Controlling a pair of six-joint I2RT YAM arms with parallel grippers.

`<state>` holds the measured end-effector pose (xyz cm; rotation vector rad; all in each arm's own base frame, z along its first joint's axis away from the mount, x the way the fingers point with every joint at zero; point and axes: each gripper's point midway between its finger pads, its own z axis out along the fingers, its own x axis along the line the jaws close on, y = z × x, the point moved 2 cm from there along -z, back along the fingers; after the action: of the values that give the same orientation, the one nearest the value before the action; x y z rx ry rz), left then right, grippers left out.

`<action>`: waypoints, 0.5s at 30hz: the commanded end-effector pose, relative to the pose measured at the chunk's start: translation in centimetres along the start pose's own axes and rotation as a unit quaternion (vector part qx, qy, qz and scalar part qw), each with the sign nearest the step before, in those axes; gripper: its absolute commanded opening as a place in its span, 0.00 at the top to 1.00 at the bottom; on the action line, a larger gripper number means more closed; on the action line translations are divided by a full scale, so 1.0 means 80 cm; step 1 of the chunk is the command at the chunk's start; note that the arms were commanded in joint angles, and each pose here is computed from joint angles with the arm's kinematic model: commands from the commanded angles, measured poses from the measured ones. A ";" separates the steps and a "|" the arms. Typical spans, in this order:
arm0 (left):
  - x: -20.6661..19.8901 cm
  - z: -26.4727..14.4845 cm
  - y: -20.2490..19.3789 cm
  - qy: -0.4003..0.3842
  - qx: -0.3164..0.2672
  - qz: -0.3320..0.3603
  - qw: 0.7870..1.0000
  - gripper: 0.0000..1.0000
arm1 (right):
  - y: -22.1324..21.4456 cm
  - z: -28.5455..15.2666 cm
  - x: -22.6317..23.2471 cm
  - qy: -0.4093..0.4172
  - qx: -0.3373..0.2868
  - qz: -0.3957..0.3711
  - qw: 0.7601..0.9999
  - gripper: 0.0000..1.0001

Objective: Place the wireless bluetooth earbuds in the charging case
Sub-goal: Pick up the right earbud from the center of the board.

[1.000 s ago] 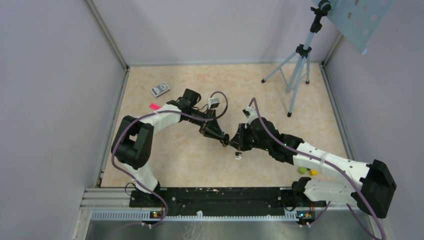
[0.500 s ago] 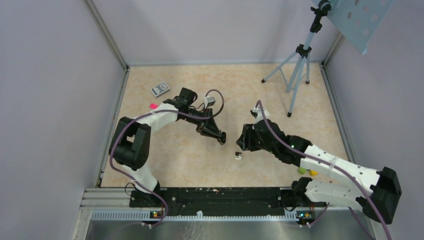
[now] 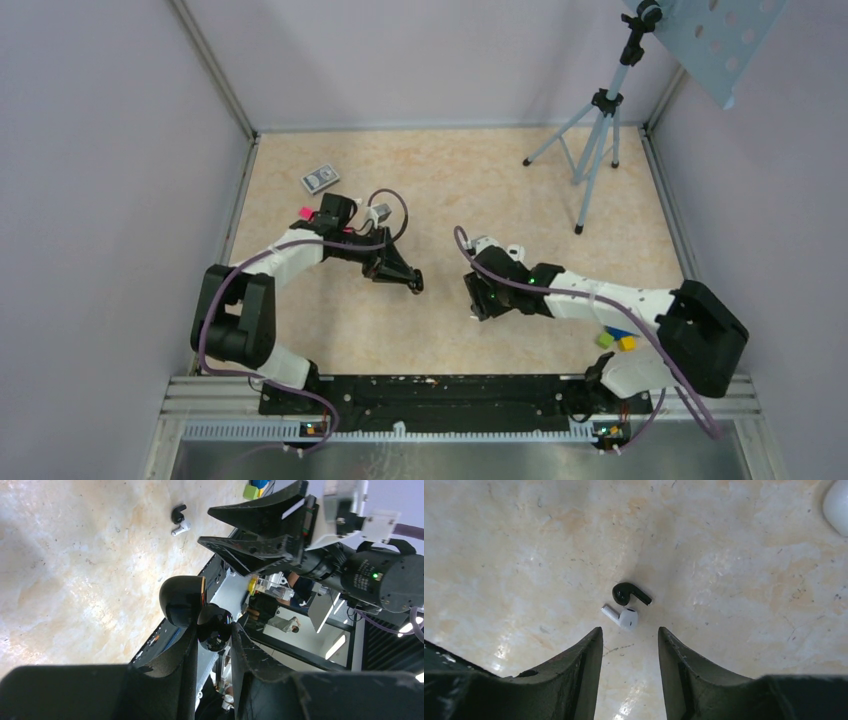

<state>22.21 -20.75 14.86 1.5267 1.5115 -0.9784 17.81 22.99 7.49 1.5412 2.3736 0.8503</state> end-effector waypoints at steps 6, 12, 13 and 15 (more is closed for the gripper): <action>-0.010 -0.003 0.009 -0.007 -0.012 0.029 0.999 1.00 | 0.023 0.034 0.008 0.002 0.022 -0.122 0.992 0.59; -0.012 -0.001 0.013 -0.013 -0.010 0.030 0.999 1.00 | 0.020 0.048 0.004 -0.001 0.033 -0.136 0.990 0.62; -0.012 -0.001 0.013 -0.014 -0.010 0.029 0.999 1.00 | 0.020 0.049 0.003 0.000 0.033 -0.135 0.990 0.62; -0.012 -0.001 0.013 -0.014 -0.010 0.030 0.999 1.00 | 0.019 0.053 0.002 -0.002 0.032 -0.133 0.991 0.64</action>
<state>22.31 -20.72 14.72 1.5269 1.5087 -0.9697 19.44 23.96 4.24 1.2469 2.5677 0.6499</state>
